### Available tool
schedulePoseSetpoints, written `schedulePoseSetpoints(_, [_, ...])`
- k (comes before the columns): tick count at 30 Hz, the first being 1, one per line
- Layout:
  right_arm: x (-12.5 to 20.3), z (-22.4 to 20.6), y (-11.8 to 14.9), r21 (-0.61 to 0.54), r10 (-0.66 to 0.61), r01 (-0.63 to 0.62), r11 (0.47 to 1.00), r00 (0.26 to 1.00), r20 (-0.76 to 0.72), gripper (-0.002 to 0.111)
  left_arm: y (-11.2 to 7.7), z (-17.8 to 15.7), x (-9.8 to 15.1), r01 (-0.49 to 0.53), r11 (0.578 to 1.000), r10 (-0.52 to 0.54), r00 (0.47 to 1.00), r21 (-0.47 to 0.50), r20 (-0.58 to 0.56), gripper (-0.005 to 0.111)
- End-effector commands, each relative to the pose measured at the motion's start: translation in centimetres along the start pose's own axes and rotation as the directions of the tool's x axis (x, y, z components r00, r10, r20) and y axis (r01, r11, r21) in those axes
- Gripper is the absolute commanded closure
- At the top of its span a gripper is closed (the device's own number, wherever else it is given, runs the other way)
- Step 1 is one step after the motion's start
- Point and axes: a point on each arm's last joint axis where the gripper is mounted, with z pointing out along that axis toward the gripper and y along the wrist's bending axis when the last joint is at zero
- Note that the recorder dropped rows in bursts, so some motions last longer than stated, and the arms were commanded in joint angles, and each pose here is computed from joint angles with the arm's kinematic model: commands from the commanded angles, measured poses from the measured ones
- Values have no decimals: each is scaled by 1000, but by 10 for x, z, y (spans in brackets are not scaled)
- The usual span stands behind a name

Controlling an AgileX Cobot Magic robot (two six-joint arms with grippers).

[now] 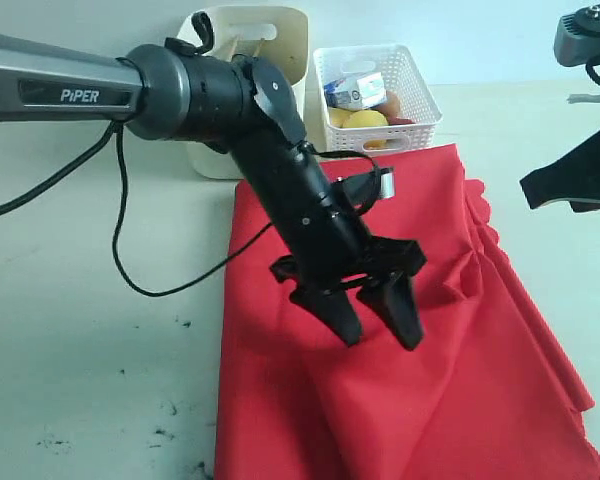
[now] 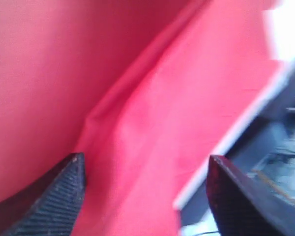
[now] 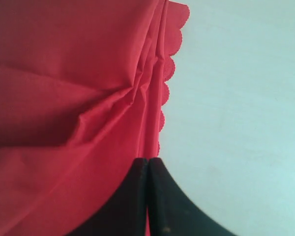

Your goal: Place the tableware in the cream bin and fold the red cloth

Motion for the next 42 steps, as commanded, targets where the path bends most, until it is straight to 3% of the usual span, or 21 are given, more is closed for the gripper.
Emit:
schedulePoseSetpoints(1, [0,-2,-1,2,-5,5,1000,1000,8,108,-48,-24,-3,-66,958,27,990,279,140,47])
schedulePoseSetpoints(5, [0,-2,-1,6,-9,9,1000,1000,8,108,-75,-47,0,-182,917,96,965,354,246,60])
schedulePoseSetpoints(10, [0,-2,-1,9,-11,11,1000,1000,9,108,-78,-58,11,-238,947,189,956,216,225,65])
schedulePoseSetpoints(17, [1,-2,0,-8,6,-6,1000,1000,-1,108,-70,-64,19,-241,970,231,959,45,163,69])
schedulePoseSetpoints(24, [-1,4,12,-128,0,-1,992,1000,-8,108,-62,-70,25,-205,974,216,969,-97,119,106])
schedulePoseSetpoints(34, [-8,26,27,-250,1,-11,968,999,-37,108,-46,-101,35,-99,928,153,980,-360,126,107])
schedulePoseSetpoints(42, [-11,55,35,-300,-4,-22,954,996,-85,108,-45,-154,55,-29,918,141,957,-396,255,107])
